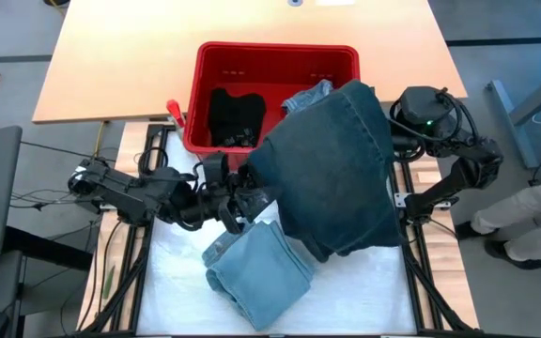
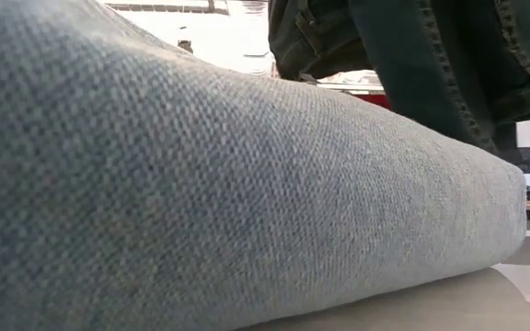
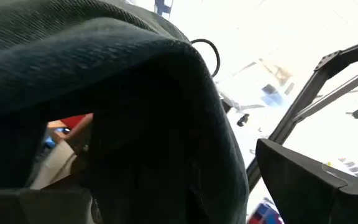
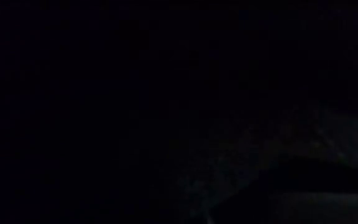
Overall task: Fold Laundry from Bin
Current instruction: Fold the dark blue pants
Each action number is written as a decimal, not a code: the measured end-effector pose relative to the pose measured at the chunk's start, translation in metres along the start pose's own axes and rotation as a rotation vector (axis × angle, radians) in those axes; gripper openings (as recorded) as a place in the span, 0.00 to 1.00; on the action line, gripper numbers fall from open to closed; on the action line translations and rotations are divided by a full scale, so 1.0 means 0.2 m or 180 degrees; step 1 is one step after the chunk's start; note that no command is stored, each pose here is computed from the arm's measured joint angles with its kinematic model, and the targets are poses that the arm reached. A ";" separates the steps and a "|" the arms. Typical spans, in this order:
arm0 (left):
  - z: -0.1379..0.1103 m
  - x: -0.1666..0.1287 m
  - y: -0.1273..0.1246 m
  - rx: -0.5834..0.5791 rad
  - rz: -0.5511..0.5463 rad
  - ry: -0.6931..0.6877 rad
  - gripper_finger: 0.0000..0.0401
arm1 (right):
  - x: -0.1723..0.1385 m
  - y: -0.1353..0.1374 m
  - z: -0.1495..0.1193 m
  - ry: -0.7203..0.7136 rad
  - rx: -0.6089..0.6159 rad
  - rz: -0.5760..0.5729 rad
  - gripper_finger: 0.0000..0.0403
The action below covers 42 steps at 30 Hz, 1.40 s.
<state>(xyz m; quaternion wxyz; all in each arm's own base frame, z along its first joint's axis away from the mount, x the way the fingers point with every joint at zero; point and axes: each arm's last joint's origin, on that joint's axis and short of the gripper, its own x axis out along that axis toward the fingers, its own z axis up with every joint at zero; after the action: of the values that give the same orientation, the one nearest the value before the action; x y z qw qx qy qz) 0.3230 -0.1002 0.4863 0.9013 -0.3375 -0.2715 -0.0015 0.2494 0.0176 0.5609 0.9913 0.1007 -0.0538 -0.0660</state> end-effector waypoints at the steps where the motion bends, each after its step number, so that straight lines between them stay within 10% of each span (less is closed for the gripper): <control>1: 0.00 0.00 0.01 -0.0039 -0.0024 0.0008 0.75 | 0.01 0.00 -0.01 0.0009 -0.0001 -0.0007 0.05; 12: 0.03 0.01 0.02 -0.0269 -0.0236 0.0097 0.62 | 0.05 0.03 -0.03 0.0020 0.0088 0.0051 0.05; 24: 0.23 -0.06 0.00 -0.0258 -0.0235 0.0318 0.04 | 0.00 0.08 0.00 -0.0093 0.0109 0.0048 0.05; 42: 0.33 -0.06 0.01 -0.0884 -0.0671 0.0422 0.01 | -0.01 0.06 -0.07 0.0344 -0.0104 0.0015 0.17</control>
<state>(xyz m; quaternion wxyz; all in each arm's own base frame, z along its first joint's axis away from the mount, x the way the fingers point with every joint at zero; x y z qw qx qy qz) 0.2812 -0.0602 0.5203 0.8568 -0.4276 -0.2426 -0.1556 0.2502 0.0324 0.5501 0.9944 0.0878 0.0007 -0.0590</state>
